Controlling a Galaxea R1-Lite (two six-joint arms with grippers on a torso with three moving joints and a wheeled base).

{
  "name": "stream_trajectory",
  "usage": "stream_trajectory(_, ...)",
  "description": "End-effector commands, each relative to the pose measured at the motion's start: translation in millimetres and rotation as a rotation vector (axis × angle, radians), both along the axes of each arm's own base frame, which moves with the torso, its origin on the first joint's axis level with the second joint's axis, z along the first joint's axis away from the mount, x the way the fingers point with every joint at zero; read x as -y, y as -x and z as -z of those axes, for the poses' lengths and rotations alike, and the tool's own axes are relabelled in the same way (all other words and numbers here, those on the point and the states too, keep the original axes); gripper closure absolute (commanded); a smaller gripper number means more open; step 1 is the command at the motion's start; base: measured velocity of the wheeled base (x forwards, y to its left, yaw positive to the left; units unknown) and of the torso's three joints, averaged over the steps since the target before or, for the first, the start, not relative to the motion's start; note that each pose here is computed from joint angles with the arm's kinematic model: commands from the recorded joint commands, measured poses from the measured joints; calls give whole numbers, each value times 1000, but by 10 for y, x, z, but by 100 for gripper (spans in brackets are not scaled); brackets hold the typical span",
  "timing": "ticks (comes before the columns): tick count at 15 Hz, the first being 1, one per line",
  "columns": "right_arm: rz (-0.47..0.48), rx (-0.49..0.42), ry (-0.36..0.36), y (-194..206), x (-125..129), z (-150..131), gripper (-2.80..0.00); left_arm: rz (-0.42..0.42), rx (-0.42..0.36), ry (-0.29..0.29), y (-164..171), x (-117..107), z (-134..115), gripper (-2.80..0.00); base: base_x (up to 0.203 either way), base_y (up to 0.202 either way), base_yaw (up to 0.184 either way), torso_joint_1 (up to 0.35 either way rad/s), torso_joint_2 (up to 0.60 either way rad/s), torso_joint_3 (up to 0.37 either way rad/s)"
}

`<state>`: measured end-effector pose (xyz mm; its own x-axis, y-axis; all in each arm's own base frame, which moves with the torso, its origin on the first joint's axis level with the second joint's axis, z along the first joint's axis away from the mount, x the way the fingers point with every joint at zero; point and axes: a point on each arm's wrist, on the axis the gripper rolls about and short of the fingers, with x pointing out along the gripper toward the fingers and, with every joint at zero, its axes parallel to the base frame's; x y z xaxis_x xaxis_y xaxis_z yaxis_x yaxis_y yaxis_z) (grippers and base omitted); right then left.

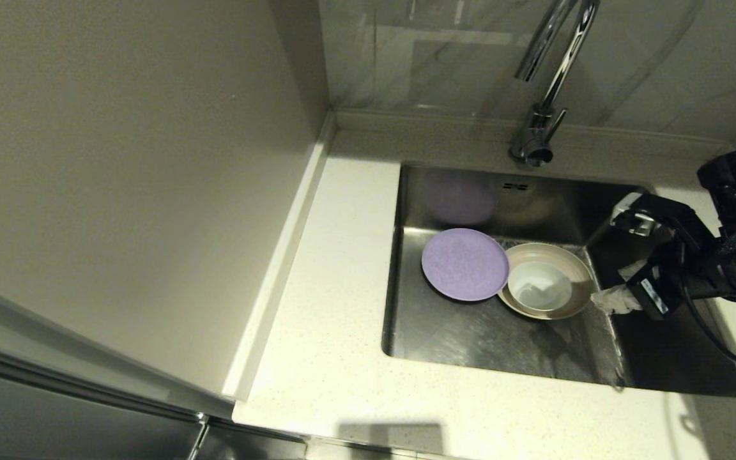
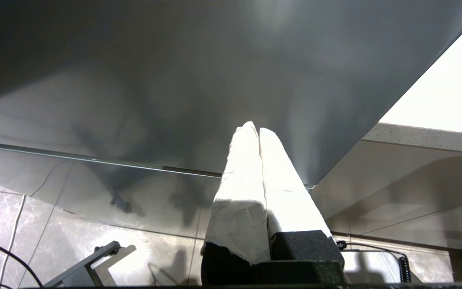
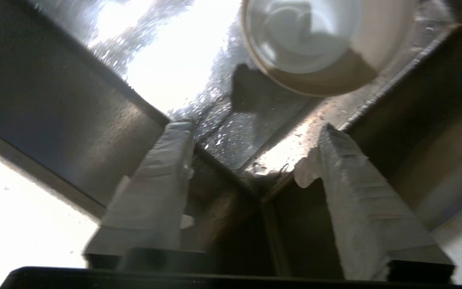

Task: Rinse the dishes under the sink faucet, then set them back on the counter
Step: Put a plate back to the table from the sink

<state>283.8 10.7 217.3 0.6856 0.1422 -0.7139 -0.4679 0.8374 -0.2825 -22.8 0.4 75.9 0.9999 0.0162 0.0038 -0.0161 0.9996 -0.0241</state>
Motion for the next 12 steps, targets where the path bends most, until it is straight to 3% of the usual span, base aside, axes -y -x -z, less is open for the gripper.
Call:
stream_trajectory(1,-25,-53,30,-149,-62,168,-280,-1,4,1,2,0,0,0,0,0,0,0,0,0)
stream_trajectory(5,-47,-34,214,-421,-193,447,-280,-1,4,1,2,0,0,0,0,0,0,0,0,0)
stream_trajectory(12,-59,-28,316,-652,-616,810,-280,-1,4,1,2,0,0,0,0,0,0,0,0,0)
